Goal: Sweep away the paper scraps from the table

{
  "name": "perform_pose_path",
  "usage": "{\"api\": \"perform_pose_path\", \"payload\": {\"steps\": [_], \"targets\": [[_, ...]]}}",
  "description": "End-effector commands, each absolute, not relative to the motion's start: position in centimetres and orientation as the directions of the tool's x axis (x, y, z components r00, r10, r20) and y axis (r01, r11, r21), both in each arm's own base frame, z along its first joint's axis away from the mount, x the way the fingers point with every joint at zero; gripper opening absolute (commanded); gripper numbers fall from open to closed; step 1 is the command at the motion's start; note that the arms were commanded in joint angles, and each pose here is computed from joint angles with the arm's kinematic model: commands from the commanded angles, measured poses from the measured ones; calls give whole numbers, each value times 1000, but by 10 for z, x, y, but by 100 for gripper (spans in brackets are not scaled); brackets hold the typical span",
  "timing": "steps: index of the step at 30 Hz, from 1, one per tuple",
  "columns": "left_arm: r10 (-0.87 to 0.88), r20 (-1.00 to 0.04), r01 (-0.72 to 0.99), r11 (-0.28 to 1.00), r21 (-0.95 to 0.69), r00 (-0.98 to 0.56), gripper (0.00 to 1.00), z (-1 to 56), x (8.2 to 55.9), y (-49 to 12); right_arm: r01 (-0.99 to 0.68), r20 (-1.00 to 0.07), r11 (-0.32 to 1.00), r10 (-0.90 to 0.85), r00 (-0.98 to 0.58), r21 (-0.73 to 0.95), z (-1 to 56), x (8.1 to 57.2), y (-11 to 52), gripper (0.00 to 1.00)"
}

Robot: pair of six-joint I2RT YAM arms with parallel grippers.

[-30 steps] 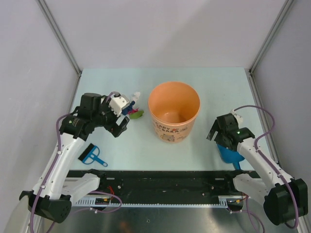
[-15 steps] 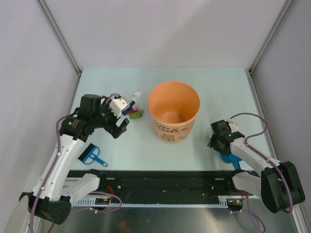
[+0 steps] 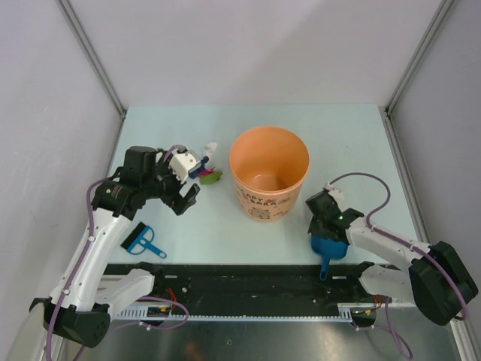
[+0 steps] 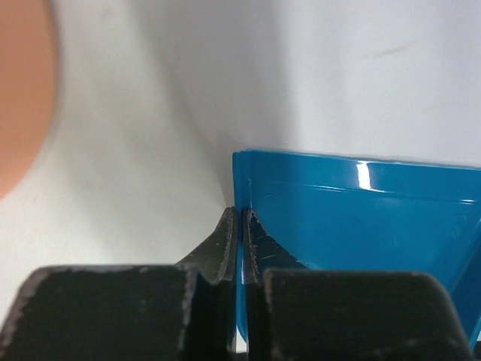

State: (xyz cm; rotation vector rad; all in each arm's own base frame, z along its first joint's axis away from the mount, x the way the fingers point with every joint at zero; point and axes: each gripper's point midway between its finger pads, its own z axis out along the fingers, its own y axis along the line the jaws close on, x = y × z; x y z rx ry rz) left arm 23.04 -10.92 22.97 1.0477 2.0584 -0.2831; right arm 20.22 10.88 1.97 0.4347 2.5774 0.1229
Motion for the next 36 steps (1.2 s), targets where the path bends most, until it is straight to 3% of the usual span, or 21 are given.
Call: {"api": "perform_pose_path", "payload": {"steps": [1,10,18,19,21,25,36], "targets": [[586,-758,779,604,171,-288,100,247,229,-114,134,-413,960,230,-881,248,12,174,155,0],[595,-743,766,617,177,-307,100,241,232,-109,-286,-480,910,-115,-870,300,11,115,242,0],[594,-721,737,653,172,-358,100,228,236,-96,-737,-658,622,-442,-610,265,43,94,347,0],[594,-714,734,658,166,-371,100,223,236,-94,-758,-636,603,-488,-597,249,31,91,353,0],[586,-707,708,685,172,-396,100,220,238,-85,-809,-701,528,-474,-532,257,53,98,392,0],[575,-670,647,740,182,-469,100,204,241,-60,-880,-736,427,-525,-428,207,57,106,437,0],[580,-581,597,779,190,-571,97,165,238,-27,-896,-790,420,-495,-361,146,46,150,460,0]]}}
